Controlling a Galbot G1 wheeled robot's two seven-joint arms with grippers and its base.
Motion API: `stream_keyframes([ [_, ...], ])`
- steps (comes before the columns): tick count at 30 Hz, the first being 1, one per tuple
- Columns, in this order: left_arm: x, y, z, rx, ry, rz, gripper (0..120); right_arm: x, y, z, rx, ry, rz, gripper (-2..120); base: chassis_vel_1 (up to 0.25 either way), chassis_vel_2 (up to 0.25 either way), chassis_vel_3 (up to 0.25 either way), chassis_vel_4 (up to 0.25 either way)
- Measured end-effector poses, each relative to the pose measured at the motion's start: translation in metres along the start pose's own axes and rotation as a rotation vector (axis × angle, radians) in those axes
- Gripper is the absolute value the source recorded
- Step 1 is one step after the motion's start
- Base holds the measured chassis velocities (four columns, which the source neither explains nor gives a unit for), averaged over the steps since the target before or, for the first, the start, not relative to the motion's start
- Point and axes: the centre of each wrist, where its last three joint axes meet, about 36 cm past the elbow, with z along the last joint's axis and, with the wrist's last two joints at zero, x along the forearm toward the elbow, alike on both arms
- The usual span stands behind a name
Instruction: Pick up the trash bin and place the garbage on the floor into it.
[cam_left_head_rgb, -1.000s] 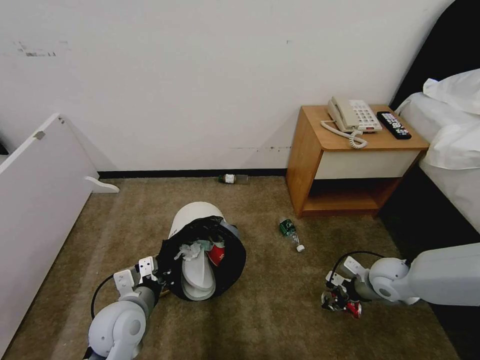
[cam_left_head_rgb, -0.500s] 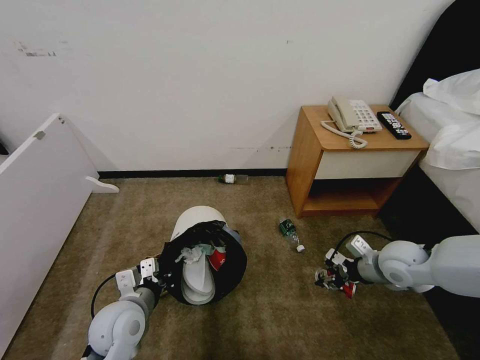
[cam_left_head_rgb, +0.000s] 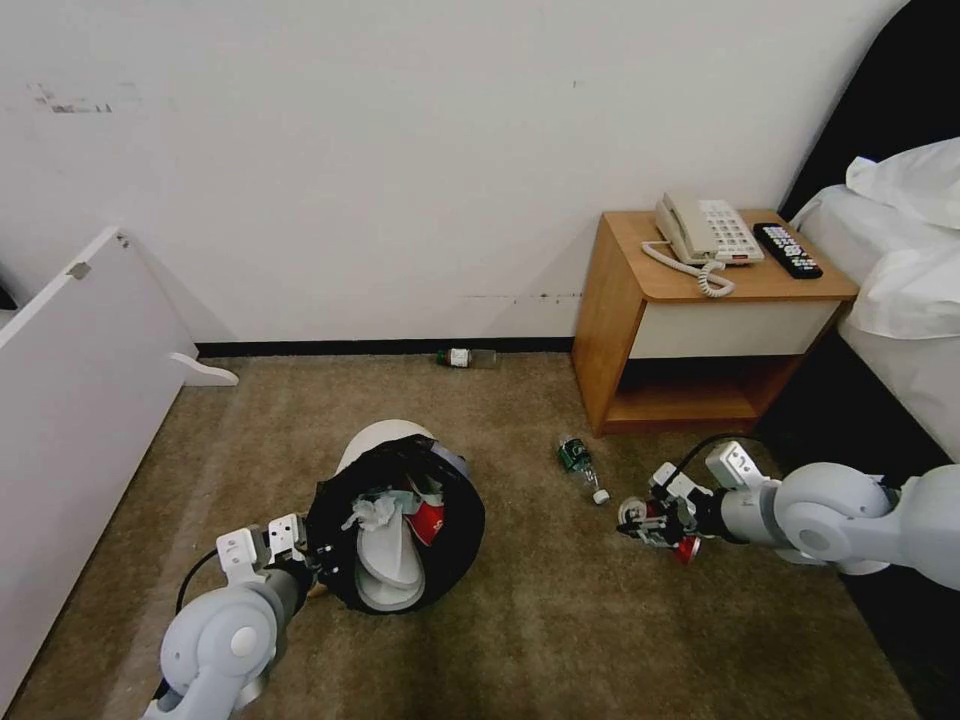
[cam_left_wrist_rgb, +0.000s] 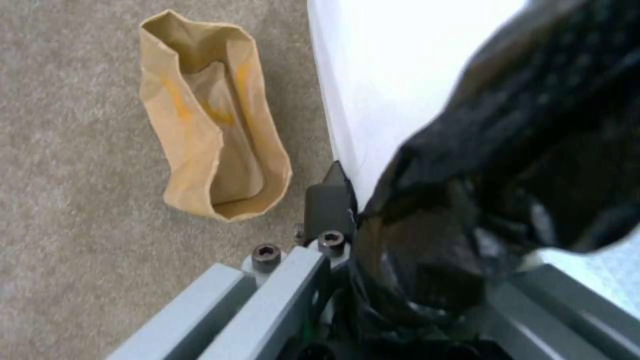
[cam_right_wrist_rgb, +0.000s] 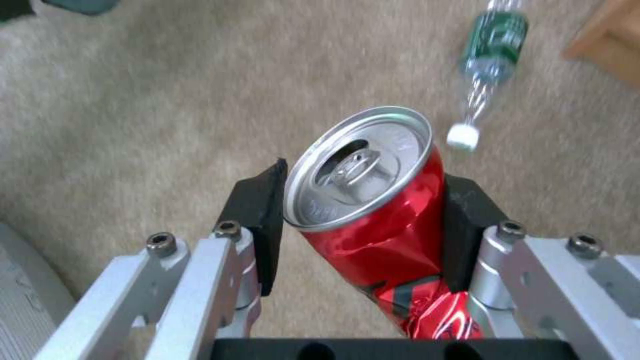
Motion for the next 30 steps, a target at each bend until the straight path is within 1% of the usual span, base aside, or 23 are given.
stream_keyframes([
  [8, -0.001, -0.005, -0.002, 0.028, 0.037, -0.002, 0, 0.019, 0.012, -0.015, 0.032, -0.104, -0.005, 43, 0.0, 0.0, 0.0, 0.0],
  [10, 0.001, -0.01, -0.001, 0.034, 0.051, 0.011, 0, 0.028, 0.019, -0.022, 0.041, -0.147, -0.013, 43, 0.0, 0.0, 0.0, 0.0],
  [14, 0.003, -0.015, 0.0, 0.027, 0.061, 0.026, 0, 0.038, 0.029, -0.029, 0.051, -0.191, -0.026, 43, 0.0, 0.0, 0.0, 0.0],
  [17, 0.003, -0.019, 0.004, 0.014, 0.079, 0.04, 0, 0.05, 0.043, -0.041, 0.073, -0.249, -0.047, 43, 0.0, 0.0, 0.0, 0.0],
  [20, 0.002, -0.021, 0.007, 0.008, 0.087, 0.045, 0, 0.054, 0.048, -0.045, 0.081, -0.267, -0.057, 43, 0.0, 0.0, 0.0, 0.0],
  [23, 0.0, -0.024, 0.012, 0.005, 0.109, 0.057, 0, 0.064, 0.062, -0.056, 0.101, -0.313, -0.084, 43, 0.0, 0.0, 0.0, 0.0],
  [30, -0.002, -0.029, 0.016, -0.001, 0.14, 0.088, 0, 0.084, 0.078, -0.077, 0.122, -0.394, -0.118, 43, 0.0, 0.0, 0.0, 0.0],
])
